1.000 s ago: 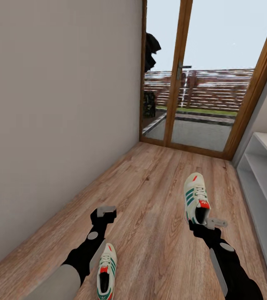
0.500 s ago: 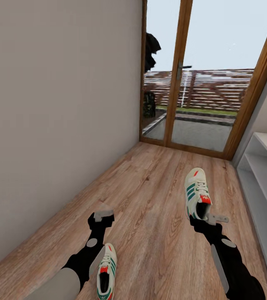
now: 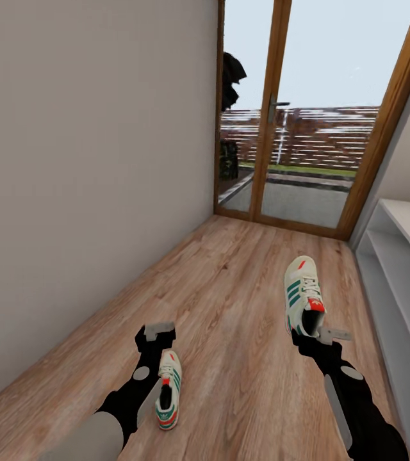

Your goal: Pick up the two gym shoes and the two sandals from the corridor floor and place them onto the hallstand (shoe rack) in the corridor, making sure they are on the rack and not on the floor. Arrange them so the two gym shoes are next to each other and the two sandals are next to each other.

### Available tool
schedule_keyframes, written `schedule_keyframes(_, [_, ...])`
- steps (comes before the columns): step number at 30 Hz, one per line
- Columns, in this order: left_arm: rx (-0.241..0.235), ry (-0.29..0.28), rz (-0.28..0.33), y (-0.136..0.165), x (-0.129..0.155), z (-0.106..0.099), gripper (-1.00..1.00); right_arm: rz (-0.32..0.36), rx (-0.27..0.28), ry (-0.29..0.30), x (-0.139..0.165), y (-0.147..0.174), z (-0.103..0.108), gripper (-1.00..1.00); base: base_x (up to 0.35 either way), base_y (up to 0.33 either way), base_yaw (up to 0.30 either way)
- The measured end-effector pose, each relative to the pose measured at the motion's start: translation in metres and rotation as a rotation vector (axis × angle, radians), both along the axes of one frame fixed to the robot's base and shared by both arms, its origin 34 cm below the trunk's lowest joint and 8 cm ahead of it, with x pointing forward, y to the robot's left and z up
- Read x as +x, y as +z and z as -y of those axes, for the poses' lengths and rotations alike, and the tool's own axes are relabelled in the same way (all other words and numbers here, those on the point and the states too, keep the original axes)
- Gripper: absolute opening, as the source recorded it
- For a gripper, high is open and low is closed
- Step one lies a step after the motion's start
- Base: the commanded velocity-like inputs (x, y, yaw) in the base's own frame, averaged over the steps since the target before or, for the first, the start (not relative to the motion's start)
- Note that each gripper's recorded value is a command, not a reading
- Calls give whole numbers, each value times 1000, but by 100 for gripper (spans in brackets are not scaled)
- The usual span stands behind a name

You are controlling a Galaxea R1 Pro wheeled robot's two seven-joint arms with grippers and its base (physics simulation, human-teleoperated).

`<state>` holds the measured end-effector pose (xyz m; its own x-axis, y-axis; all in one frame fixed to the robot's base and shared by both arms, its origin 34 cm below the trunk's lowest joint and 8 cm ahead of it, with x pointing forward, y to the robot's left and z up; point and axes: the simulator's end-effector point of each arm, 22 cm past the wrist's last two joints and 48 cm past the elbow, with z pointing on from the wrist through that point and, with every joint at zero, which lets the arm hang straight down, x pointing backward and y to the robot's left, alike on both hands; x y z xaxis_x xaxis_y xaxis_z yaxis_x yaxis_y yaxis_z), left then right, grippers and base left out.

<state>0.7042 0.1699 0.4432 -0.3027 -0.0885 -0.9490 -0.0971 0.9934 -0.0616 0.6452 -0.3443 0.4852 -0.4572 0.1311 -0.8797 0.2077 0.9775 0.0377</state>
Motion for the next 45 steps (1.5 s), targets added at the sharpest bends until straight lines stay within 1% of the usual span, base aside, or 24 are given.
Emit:
schedule_keyframes(5, [1,-1,1,0,0,0,100,3,-1,0,0,2,0,-100,-140,0,0])
schedule_keyframes(7, [1,-4,1,1,0,1,100,15,-4,-2,2,7,1,-100,-25,0,0])
schedule_keyframes(9, [0,-5,0,0,0,1,100,41,-10,-4,5,19,3,-100,-8,0,0])
schedule_keyframes(13, [-1,-5,-6,-5,-1,1,100,51,-13,-4,6,21,3,-100,-3,0,0])
schedule_keyframes(20, [-2,-4,-17,-28,-7,1,100,46,-15,-4,2,2,4,-100,0,0,0])
schedule_keyframes(31, [-2,-6,-81,-68,-14,1,100,-17,-15,-5,-1,-35,4,-100,0,0,0])
schedule_keyframes(37, [3,-8,-130,-96,-24,1,100,-51,-15,-4,-3,-55,4,-100,0,0,0])
schedule_keyframes(45, [3,-11,-178,-125,-32,2,100,-97,-15,-4,-7,-81,4,-100,0,0,0])
